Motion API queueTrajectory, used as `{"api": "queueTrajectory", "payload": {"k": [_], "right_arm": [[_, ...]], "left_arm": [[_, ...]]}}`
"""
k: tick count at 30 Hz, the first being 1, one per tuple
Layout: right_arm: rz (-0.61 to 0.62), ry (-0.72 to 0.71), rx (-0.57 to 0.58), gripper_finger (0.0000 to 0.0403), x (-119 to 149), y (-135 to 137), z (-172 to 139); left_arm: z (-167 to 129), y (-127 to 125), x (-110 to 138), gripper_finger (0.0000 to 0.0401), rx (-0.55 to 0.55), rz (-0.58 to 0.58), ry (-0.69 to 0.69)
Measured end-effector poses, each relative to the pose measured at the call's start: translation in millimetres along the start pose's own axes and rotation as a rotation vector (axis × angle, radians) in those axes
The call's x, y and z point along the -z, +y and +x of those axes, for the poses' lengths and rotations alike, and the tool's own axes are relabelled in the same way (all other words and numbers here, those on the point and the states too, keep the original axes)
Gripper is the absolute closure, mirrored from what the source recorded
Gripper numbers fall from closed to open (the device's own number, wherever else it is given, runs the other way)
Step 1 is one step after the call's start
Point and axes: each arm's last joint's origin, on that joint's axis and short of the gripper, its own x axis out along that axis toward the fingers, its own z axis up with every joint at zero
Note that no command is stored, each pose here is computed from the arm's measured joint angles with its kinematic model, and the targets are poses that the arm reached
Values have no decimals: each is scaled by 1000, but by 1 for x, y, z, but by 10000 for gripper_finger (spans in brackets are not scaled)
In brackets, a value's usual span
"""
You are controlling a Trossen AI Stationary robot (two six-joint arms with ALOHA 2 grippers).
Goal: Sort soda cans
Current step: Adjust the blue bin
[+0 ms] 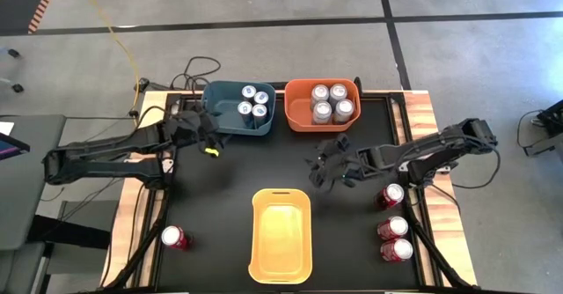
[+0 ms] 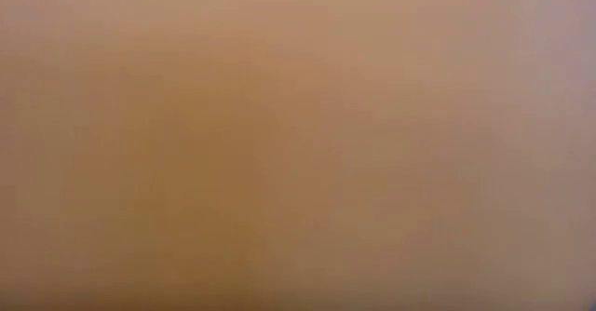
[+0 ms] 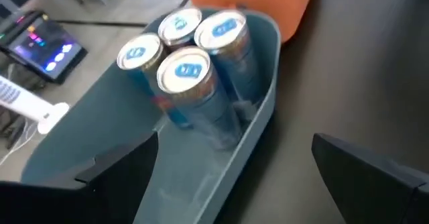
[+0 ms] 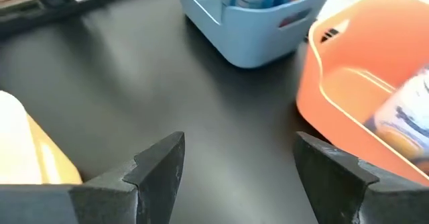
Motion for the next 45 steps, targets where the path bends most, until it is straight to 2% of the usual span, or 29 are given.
{"api": "queueTrajectory", "payload": {"k": [5, 9, 13, 16, 20, 26, 33, 45], "right_arm": [[19, -10, 18, 111, -5, -7, 5], [11, -11, 29, 111, -6, -10, 7], [6, -19, 35, 111, -8, -12, 9], [8, -22, 38, 111, -9, -13, 10], [-10, -8, 36, 111, -7, -11, 8], [-80, 5, 19, 111, -3, -6, 4], [-113, 38, 29, 111, 2, -7, 3], [-119, 48, 37, 111, 2, -8, 4]], "left_arm": [[-3, 3, 3, 12, -42, 38, 88], [-9, 10, 0, 12, -41, -23, 259], [-12, 16, -11, 18, -82, -7, 385], [-7, 18, -20, 41, -67, 80, 451], [7, 15, -26, 91, -18, 224, 560], [33, 13, -21, 159, 36, 366, 708], [47, 21, -14, 203, 31, 477, 787], [49, 36, -9, 213, 76, 591, 824]]}}
